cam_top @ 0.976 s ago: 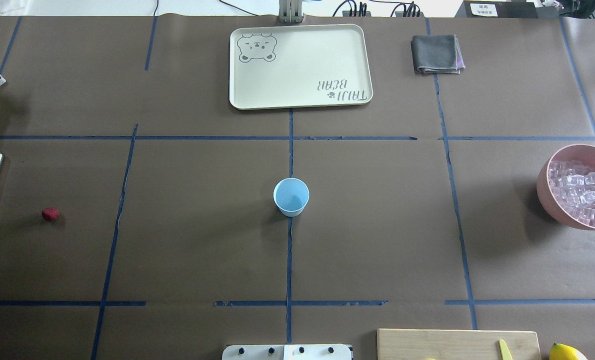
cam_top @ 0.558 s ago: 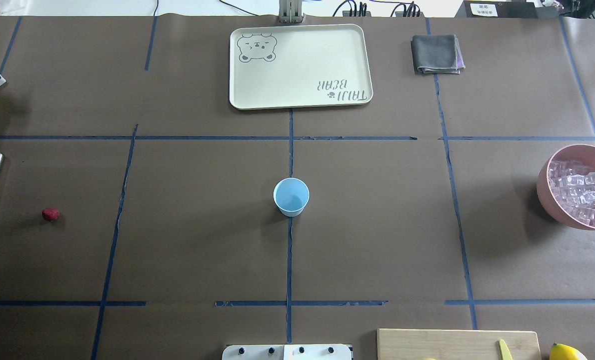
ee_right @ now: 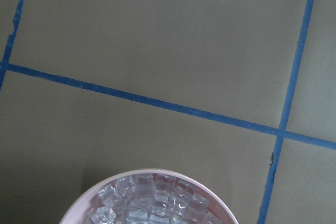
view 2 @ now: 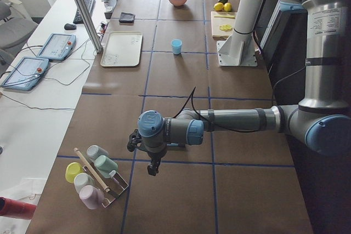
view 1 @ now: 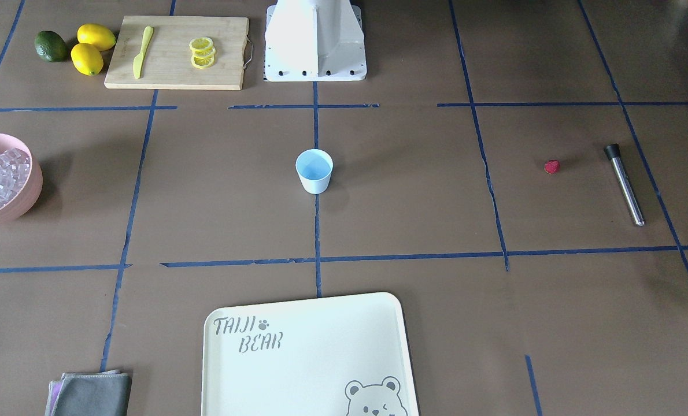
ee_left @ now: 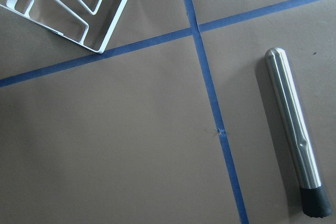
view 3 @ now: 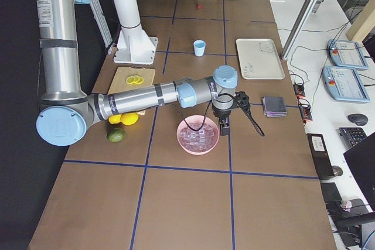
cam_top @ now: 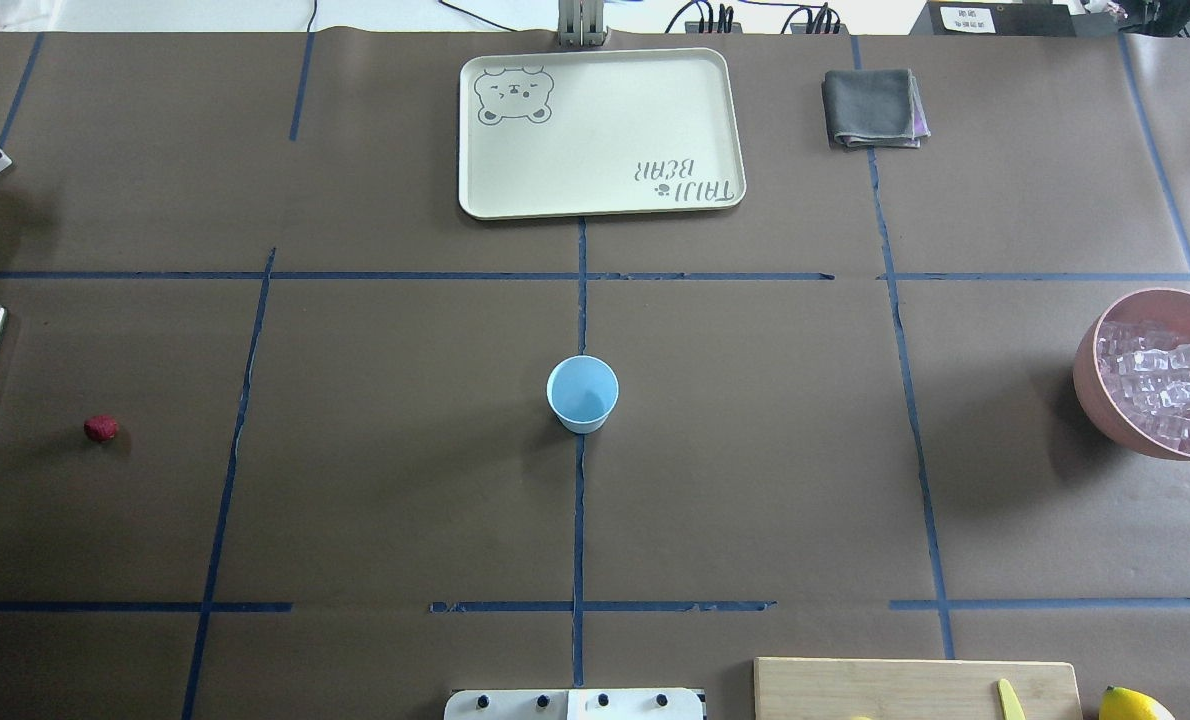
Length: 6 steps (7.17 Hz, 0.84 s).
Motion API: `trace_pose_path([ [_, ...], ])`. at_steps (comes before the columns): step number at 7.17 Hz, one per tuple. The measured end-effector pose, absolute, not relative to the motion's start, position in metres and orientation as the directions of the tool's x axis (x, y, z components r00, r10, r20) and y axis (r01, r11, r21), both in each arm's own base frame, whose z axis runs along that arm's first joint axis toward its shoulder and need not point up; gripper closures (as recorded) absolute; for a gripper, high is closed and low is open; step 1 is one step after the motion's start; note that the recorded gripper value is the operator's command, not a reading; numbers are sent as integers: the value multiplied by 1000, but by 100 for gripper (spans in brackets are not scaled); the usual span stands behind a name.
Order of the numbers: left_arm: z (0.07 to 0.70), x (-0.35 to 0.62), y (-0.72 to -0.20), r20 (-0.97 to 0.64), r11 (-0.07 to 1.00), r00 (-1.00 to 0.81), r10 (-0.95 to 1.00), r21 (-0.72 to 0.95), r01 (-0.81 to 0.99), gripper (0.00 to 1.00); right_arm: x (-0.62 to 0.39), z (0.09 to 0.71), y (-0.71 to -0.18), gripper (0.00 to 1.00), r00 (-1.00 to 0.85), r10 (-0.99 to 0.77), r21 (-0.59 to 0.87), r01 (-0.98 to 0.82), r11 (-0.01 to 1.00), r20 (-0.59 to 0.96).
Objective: Mash ice and strawberries in cup
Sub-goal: 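Lower the right gripper into the pink bowl and grasp an ice cube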
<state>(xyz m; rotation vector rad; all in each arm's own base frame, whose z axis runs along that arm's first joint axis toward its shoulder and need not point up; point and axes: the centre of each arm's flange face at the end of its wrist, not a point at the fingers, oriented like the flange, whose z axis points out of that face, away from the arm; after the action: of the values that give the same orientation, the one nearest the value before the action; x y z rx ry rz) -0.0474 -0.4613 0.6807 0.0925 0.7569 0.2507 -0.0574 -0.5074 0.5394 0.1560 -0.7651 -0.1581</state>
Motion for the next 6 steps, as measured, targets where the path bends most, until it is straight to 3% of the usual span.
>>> trace_pose_path([
  [3,682,-47,-461,-667,966,699,258,172,-192,0,-107,545,-475,8,678,-131,216,-42,975,723],
  [6,683,-48,-460,-668,967,700,254,167,-192,0,-130,558,-459,19,695,-131,210,-29,977,707],
])
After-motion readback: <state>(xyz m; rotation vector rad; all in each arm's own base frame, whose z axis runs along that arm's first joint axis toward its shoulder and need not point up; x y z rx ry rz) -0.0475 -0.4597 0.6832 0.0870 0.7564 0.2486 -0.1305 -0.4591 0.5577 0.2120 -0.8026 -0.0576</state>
